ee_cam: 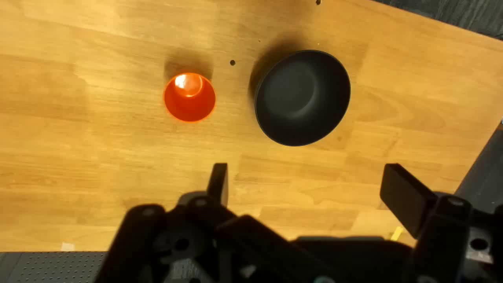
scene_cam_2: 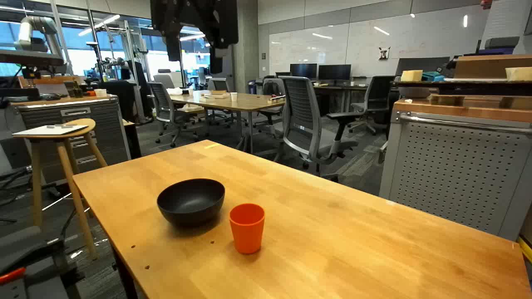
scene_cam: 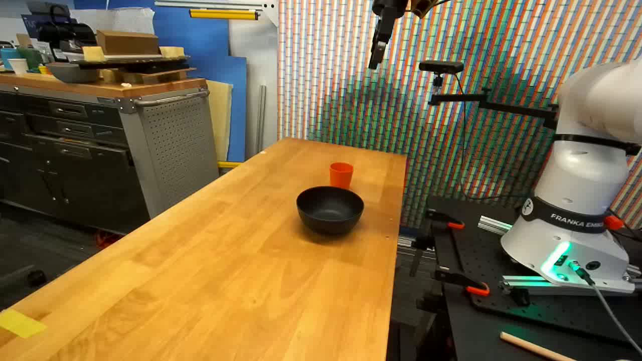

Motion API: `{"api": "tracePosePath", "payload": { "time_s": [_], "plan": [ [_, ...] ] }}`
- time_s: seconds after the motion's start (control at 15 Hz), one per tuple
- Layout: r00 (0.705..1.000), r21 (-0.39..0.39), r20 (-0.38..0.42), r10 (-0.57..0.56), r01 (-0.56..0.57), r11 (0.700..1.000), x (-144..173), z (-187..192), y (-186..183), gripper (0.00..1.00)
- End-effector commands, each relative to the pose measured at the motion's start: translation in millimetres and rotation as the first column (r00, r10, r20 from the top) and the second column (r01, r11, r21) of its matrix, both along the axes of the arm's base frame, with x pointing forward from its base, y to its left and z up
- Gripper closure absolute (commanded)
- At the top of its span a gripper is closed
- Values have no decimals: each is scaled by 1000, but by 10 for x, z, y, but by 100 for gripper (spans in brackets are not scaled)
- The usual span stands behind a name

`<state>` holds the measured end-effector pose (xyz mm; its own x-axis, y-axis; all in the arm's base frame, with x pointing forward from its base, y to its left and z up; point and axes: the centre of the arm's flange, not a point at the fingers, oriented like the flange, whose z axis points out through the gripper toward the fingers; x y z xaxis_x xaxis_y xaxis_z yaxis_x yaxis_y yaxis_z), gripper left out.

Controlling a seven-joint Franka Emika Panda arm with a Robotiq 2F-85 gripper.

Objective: Pick up the orange cup and put it in the bowl

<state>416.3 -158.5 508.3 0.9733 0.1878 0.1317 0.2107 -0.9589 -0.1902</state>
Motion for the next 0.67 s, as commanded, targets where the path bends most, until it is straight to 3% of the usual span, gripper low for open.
{"api": "tracePosePath", "payload": {
  "time_s": [0.0, 0.33, 0.6],
  "plan": [
    [1000, -1, 3, 0, 0, 1000, 3, 13, -3, 0],
    [971, -69, -160, -181, 172, 983, 781, -320, 103, 0],
    [915, -169, -255, -311, 275, 947, 1372, -841, 182, 0]
  ]
}}
